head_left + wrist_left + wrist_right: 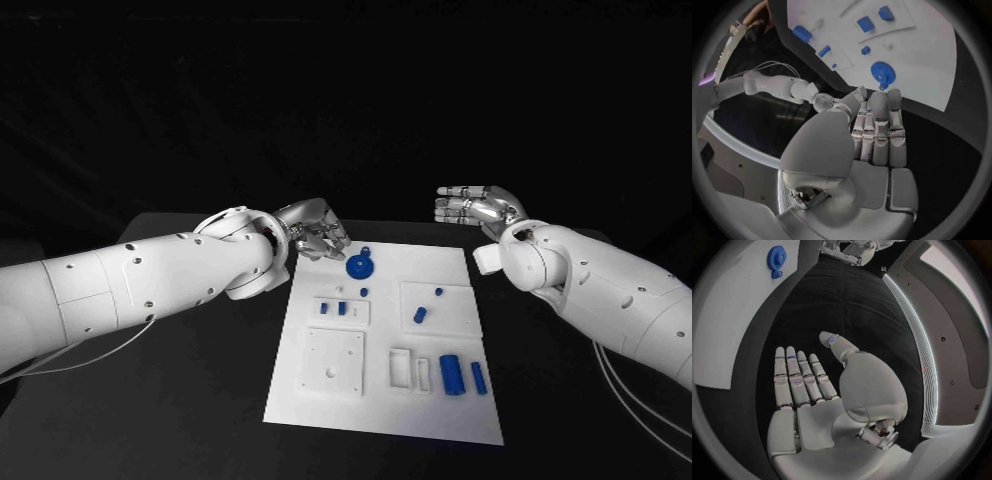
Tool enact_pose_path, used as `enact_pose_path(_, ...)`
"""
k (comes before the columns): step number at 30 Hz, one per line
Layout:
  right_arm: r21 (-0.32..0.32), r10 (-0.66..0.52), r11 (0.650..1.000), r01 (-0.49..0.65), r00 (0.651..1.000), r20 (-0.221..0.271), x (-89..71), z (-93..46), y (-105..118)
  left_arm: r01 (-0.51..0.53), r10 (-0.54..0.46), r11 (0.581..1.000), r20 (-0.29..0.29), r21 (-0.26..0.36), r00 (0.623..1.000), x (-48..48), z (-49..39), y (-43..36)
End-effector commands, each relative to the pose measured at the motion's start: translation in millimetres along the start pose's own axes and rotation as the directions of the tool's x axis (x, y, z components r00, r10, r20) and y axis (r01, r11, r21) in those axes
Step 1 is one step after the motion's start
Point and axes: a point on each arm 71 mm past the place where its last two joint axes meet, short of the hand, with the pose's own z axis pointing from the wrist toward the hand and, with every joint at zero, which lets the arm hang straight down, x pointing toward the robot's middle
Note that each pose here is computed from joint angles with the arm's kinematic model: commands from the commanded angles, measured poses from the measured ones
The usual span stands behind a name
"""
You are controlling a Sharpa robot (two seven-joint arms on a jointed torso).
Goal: Assemble the parts on the task board
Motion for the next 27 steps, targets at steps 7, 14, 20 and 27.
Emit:
enact_pose_path(7,-0.031,-0.021,0.999,0.021,1.0,-0.017,8.0,0.2,4.3,-0.239,0.243,0.951,0.002,0.195,0.97,25.5,9.3,-18.5)
enact_pose_path(14,-0.039,-0.031,0.999,0.031,0.999,-0.02,10.7,0.3,5.4,-0.298,0.311,0.927,-0.023,0.227,0.95,44.7,15.4,-20.3)
enact_pose_path(20,-0.043,-0.034,0.999,0.033,0.999,-0.024,13.1,0.7,6.3,-0.324,0.345,0.914,-0.049,0.243,0.937,56.8,20.7,-23.3)
enact_pose_path(27,-0.045,-0.035,0.998,0.034,0.999,-0.027,14.3,0.7,7.0,-0.346,0.371,0.908,-0.073,0.236,0.926,65.4,24.1,-21.4)
